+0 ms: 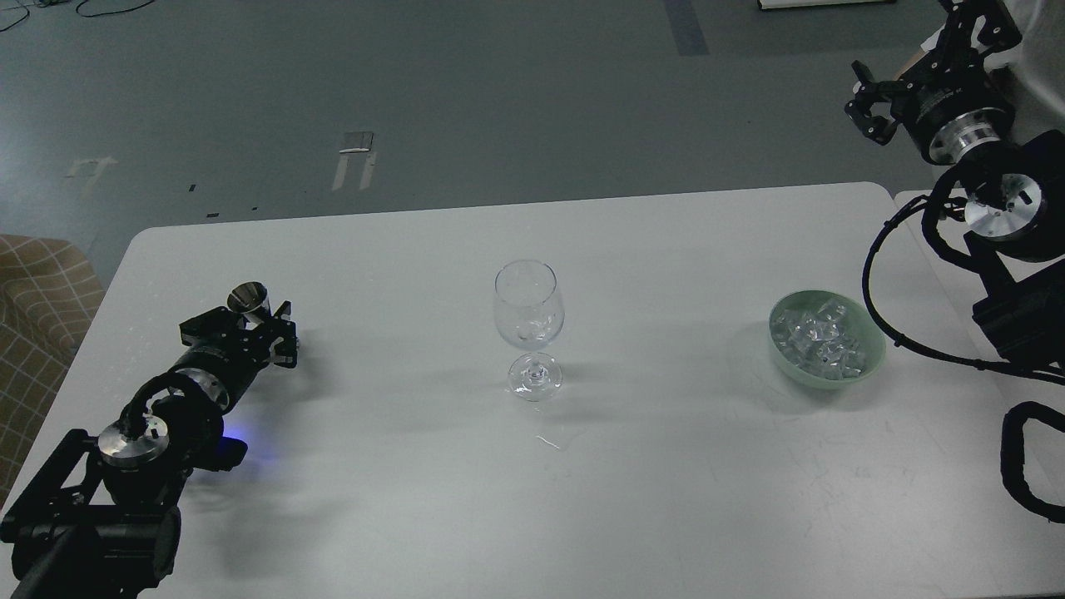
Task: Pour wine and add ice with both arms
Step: 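Close the left gripper on the jigger and lift it, then carry the jigger with the left gripper over the wine glass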
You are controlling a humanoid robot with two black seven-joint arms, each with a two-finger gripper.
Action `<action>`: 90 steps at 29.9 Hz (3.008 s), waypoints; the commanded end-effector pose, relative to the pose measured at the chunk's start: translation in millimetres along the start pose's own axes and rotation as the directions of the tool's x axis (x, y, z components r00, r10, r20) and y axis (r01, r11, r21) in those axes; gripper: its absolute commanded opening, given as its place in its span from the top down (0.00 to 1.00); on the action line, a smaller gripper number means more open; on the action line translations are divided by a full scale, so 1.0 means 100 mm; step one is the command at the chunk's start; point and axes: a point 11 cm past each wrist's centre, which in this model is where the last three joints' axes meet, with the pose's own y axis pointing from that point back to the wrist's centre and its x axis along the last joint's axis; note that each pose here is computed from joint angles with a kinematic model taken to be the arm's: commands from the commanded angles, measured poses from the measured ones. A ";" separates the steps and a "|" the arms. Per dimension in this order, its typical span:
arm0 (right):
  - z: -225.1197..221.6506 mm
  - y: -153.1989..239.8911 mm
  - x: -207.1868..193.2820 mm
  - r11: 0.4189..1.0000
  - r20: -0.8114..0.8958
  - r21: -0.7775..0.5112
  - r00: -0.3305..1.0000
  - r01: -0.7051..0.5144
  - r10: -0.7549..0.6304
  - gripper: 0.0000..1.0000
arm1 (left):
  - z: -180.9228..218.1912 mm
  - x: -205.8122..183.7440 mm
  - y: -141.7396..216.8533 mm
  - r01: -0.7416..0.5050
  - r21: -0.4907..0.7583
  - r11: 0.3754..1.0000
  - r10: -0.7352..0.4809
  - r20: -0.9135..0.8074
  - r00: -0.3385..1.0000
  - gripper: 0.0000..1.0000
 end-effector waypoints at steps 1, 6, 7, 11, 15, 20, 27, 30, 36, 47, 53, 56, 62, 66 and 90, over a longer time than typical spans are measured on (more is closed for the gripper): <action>-0.01 0.00 0.00 1.000 -0.001 0.002 1.000 0.000 0.000 0.00 | -0.02 0.00 0.00 0.011 0.004 1.000 -0.011 0.007 1.000 0.71; -0.03 0.00 0.01 1.000 -0.004 0.005 1.000 0.000 0.000 0.00 | -0.05 -0.04 0.00 0.058 0.020 0.998 -0.058 0.018 0.998 0.76; -0.02 0.00 0.01 1.000 -0.004 0.004 1.000 -0.002 0.002 0.00 | -0.05 -0.04 0.00 0.059 0.022 0.998 -0.060 0.018 0.998 0.77; -0.03 0.01 0.03 1.000 -0.008 0.003 1.000 -0.005 0.005 0.00 | -0.05 -0.06 0.00 0.064 0.019 0.998 -0.065 0.015 0.998 0.78; -0.05 0.01 0.03 1.000 -0.008 0.006 1.000 -0.005 0.005 0.00 | -0.04 -0.08 0.00 0.072 0.017 0.997 -0.072 0.012 0.997 0.79; -0.05 0.01 0.03 1.000 -0.008 0.006 1.000 -0.003 0.003 0.00 | -0.05 -0.17 0.00 0.133 0.014 0.991 -0.133 0.016 0.991 0.80; -0.05 0.00 0.00 1.000 -0.007 0.008 1.000 0.005 -0.004 0.00 | -0.03 -0.33 0.03 0.183 0.021 0.983 -0.184 0.028 0.983 0.84; -0.05 0.00 0.00 1.000 -0.007 0.008 1.000 0.003 -0.003 0.00 | -0.04 -0.43 0.05 0.212 0.033 0.977 -0.213 0.037 0.976 0.86; -0.05 0.01 0.01 1.000 -0.008 0.008 1.000 0.001 -0.001 0.00 | -0.17 -0.57 0.13 0.252 0.086 0.964 -0.258 0.060 0.964 0.87; -0.05 0.04 0.09 1.000 -0.016 0.004 1.000 -0.013 0.013 0.00 | -0.52 -0.85 0.37 0.315 0.269 0.910 -0.359 0.130 0.924 0.99; -0.06 0.04 0.10 1.000 -0.014 0.007 1.000 -0.018 0.018 0.00 | -0.67 -0.90 0.47 0.331 0.324 0.886 -0.391 0.139 0.910 1.00; -0.05 0.05 0.11 1.000 -0.015 0.005 1.000 -0.026 0.027 0.00 | -0.72 -0.95 0.48 0.348 0.327 0.878 -0.407 0.129 0.904 1.00; -0.05 0.10 0.23 0.999 -0.023 0.001 0.999 -0.047 0.047 0.00 | -0.84 -1.13 0.57 0.388 0.368 0.845 -0.458 0.124 0.880 1.00; -0.03 0.14 0.28 0.998 -0.025 -0.003 0.998 -0.057 0.057 0.00 | -0.85 -1.20 0.63 0.388 0.396 0.832 -0.475 0.150 0.867 1.00; -0.03 0.21 0.41 0.997 -0.024 0.000 0.997 -0.079 0.079 0.00 | -1.35 -1.40 0.41 0.251 0.566 0.785 -0.435 0.216 0.874 1.00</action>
